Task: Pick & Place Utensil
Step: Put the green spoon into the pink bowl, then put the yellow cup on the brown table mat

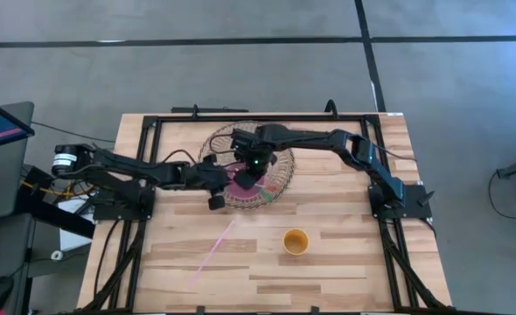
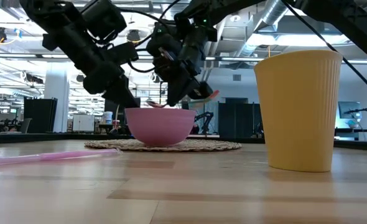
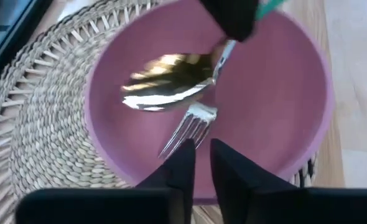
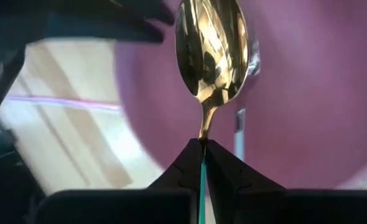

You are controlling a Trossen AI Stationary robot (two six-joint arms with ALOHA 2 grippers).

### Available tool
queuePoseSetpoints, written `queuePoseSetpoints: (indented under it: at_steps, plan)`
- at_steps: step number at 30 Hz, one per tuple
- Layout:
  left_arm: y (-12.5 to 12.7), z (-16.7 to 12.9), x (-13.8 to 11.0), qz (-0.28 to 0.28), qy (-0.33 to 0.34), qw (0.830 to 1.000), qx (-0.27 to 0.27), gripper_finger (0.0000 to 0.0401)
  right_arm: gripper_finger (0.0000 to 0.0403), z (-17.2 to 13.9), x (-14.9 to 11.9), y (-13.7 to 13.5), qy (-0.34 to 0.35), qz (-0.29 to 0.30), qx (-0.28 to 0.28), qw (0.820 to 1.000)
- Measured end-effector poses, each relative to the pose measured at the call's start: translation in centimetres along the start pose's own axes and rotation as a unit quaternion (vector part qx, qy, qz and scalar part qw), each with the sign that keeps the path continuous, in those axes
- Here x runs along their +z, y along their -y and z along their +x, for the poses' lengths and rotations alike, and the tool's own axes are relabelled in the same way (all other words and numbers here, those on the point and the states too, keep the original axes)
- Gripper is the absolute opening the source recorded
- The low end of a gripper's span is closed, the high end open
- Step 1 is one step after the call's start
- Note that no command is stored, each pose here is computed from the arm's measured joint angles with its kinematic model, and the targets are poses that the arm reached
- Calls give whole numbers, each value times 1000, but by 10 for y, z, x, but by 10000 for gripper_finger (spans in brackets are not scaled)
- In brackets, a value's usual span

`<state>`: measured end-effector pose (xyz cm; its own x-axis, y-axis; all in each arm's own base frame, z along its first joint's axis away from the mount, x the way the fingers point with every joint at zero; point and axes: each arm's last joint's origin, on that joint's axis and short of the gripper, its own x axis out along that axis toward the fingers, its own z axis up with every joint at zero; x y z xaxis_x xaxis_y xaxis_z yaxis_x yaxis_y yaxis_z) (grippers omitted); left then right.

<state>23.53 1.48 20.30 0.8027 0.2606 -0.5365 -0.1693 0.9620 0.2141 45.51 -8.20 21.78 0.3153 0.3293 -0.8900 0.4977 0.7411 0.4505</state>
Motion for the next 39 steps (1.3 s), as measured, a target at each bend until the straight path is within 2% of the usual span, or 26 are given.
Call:
queuePoseSetpoints:
  at_steps: [5, 13, 19, 28, 39]
  plan:
    - [-3, -10, 6, 5, 23, 1000, 3, 7, 7, 2, -3, -6, -14, 31, 20, 999]
    - [-7, -12, 6, 29, 25, 999, 11, 5, 7, 2, -1, -2, -11, 83, 22, 996]
    - [-13, -8, -10, 25, -3, 999, 24, 7, 7, 16, -6, 7, -28, 133, 11, 991]
    - [-15, -7, -13, 31, -5, 999, 29, 8, 10, 13, 1, 15, -10, 136, 22, 990]
    - [-15, -7, -13, 32, -4, 999, 29, 8, 59, 9, 9, 21, 1, 130, 54, 990]
